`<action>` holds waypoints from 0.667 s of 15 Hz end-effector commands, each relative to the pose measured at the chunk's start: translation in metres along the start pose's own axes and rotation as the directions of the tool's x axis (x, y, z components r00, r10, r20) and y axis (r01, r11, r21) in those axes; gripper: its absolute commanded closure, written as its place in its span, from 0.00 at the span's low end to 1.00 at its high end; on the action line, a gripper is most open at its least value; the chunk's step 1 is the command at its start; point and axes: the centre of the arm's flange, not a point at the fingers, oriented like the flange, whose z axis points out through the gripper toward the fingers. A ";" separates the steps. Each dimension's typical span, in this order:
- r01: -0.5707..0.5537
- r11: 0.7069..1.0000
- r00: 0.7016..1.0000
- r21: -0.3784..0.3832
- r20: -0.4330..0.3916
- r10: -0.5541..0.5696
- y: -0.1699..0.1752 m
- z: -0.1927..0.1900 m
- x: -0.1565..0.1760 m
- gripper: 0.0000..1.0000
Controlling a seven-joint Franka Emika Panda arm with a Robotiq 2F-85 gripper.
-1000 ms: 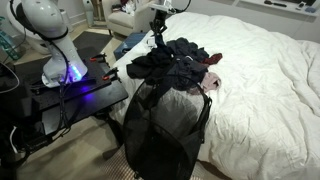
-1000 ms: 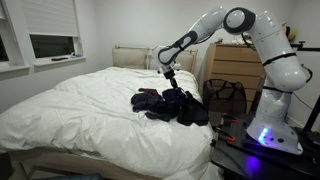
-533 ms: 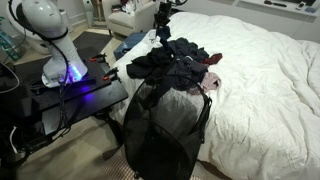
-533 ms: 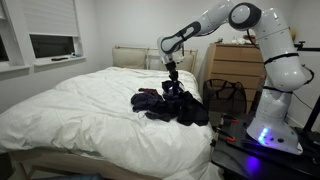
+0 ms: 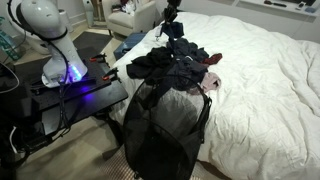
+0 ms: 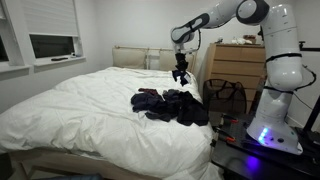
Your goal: Pick the socks and put them in the bag
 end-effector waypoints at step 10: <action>-0.602 0.787 0.795 0.136 0.018 0.606 0.159 -0.017 -0.080 0.98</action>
